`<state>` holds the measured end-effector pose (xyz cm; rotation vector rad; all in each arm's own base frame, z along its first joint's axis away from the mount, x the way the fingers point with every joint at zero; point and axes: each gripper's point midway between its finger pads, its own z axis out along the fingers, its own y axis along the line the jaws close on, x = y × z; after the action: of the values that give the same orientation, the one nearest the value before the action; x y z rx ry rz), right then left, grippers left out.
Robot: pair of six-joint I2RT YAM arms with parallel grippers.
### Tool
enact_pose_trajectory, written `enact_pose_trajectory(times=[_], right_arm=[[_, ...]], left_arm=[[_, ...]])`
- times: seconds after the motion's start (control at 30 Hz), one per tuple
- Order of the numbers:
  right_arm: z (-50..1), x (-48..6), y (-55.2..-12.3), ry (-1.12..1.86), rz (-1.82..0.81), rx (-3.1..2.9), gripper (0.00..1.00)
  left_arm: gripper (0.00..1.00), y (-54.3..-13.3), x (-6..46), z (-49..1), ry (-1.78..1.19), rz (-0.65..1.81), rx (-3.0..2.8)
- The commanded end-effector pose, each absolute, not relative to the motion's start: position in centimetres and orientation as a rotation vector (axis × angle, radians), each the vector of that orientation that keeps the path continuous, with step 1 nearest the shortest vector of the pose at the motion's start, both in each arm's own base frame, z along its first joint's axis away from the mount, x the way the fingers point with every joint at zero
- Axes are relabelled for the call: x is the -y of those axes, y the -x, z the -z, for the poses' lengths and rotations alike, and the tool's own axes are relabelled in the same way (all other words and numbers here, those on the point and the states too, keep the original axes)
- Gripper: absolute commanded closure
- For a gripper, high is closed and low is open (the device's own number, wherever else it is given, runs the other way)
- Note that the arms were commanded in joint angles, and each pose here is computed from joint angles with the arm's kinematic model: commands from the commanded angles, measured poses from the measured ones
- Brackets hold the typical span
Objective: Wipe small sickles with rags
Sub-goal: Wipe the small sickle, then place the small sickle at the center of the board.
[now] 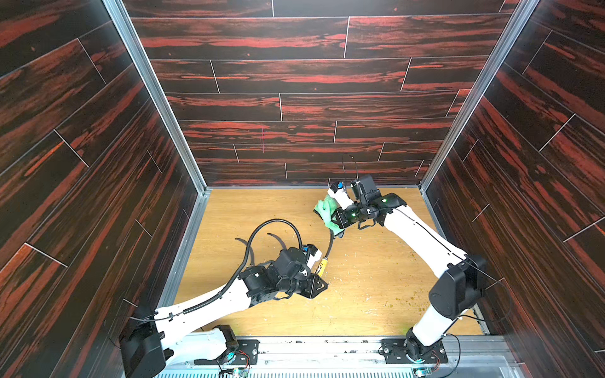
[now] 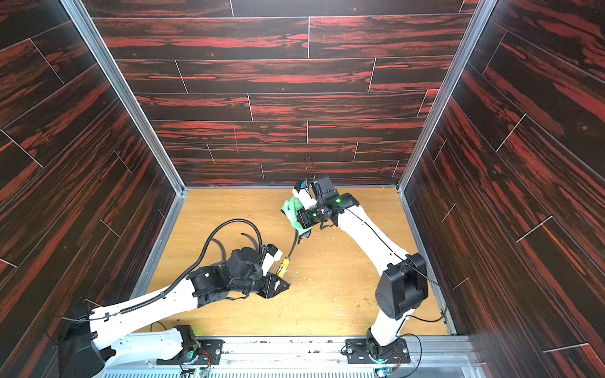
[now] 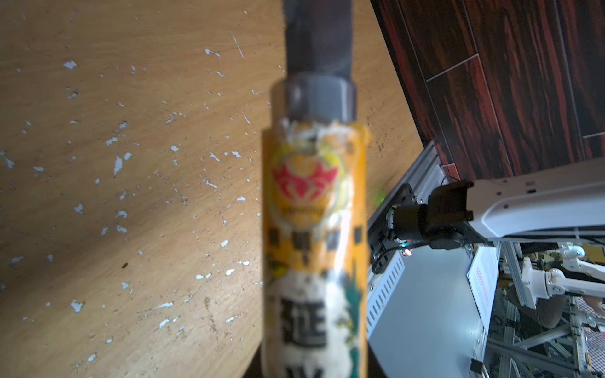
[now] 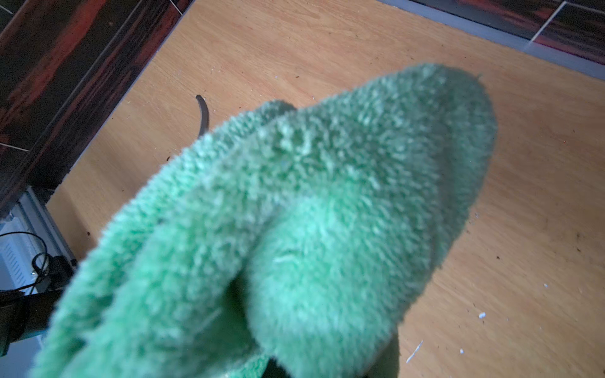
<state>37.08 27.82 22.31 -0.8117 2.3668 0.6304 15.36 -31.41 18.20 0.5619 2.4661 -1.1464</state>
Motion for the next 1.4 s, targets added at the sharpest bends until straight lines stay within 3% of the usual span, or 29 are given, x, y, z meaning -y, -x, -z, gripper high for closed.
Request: enact_pose_trajectory(times=[0.0, 0.23, 0.53, 1.03, 1.37], right_arm=[[-21.2, -30.5, -36.0, 0.936, -0.776, -2.337, 1.00], [-19.6, -29.9, -38.4, 0.847, -0.833, -2.377, 1.00], [-17.2, -23.0, -43.5, 0.506, -0.724, -2.492, 1.00], [-19.1, -18.8, -38.6, 0.378, -0.596, -2.504, 1.00], [-15.7, -11.5, -35.5, 0.072, -0.226, -2.711, 1.00]], left_arm=[[1.00, -14.4, 33.8, -26.4, -0.791, 1.316, -2.081], [1.00, -14.0, 33.6, -27.9, -0.790, 1.347, -2.031], [1.00, -14.0, 33.0, -29.4, -0.759, 1.367, -1.950], [1.00, -16.9, 32.6, -24.1, -0.629, 1.178, -2.115], [1.00, -20.9, 34.1, -19.2, -0.572, 0.889, -2.328]])
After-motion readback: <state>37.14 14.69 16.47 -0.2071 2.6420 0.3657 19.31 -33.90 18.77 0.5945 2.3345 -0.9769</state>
